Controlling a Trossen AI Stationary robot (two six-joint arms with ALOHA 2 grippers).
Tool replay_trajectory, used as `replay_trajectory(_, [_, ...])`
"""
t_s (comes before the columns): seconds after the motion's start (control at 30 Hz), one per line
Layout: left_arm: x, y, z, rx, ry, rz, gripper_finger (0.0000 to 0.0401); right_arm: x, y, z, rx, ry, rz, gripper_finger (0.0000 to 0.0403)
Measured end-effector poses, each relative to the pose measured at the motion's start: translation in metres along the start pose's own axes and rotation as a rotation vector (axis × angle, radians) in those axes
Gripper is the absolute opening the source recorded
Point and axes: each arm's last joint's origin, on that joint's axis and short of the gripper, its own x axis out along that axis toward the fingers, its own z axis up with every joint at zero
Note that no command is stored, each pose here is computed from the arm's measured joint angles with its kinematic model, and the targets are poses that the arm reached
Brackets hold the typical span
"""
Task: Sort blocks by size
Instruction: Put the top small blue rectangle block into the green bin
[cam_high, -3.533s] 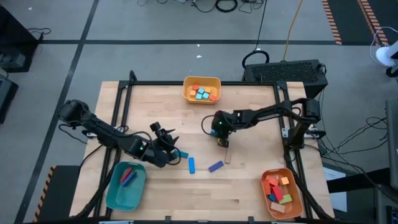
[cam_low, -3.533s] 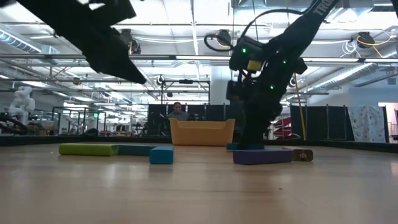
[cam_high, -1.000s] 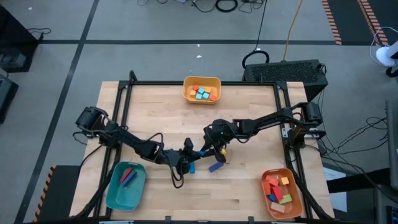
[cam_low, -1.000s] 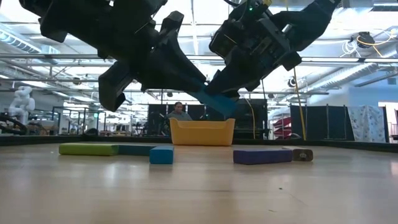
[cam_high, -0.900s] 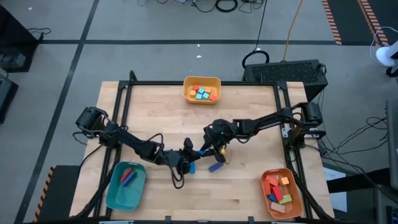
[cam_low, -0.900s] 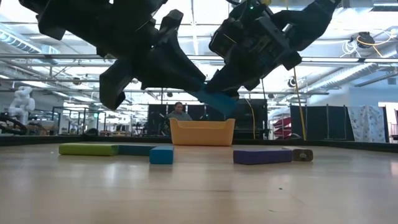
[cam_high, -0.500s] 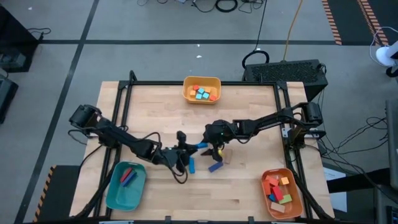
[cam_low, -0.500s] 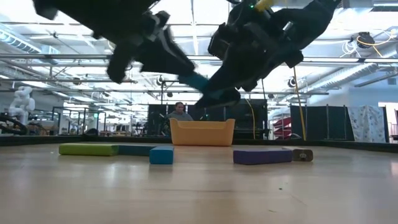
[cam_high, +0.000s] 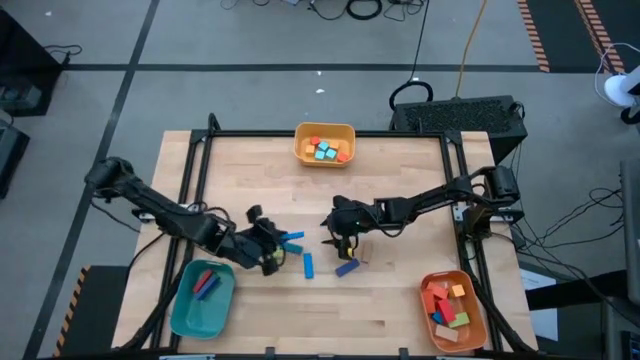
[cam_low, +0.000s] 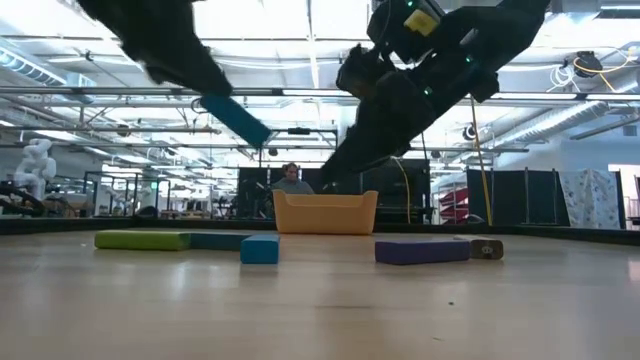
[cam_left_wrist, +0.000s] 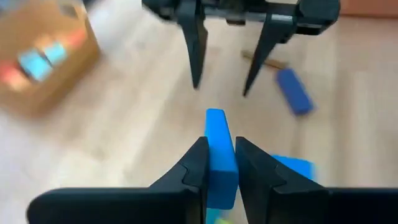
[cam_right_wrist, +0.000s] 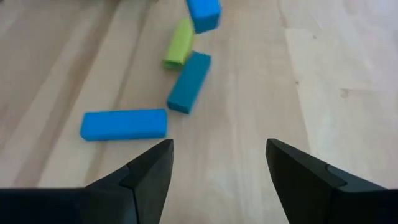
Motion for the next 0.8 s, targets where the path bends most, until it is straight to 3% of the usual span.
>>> replay_trajectory(0.17, [-0.024,0.001,-0.010,-0.179,0.168,-0.147,0.0061,0.011,0.009,-0.002,-0.017,-0.045,0.020,0.0242])
replay_trajectory(0.3, [-0.041,-0.004,-0.020,-0.244,0.337,-0.285,0.0061,0.024,0.014,-0.008,-0.042,-0.086,0.034,0.0242])
replay_trajectory(0.53, [-0.064,-0.004,-0.032,-0.328,0.637,-0.352,0.0061,0.044,0.016,-0.018,-0.046,-0.100,0.044,0.0242])
replay_trajectory(0.7, [-0.087,-0.003,-0.019,-0.332,0.815,-0.383,0.0061,0.056,0.017,-0.020,-0.037,-0.082,0.073,0.0242])
replay_trajectory(0.8, [-0.099,-0.004,-0.008,-0.324,0.842,-0.411,0.0061,0.064,0.018,-0.020,-0.023,-0.076,0.098,0.0242])
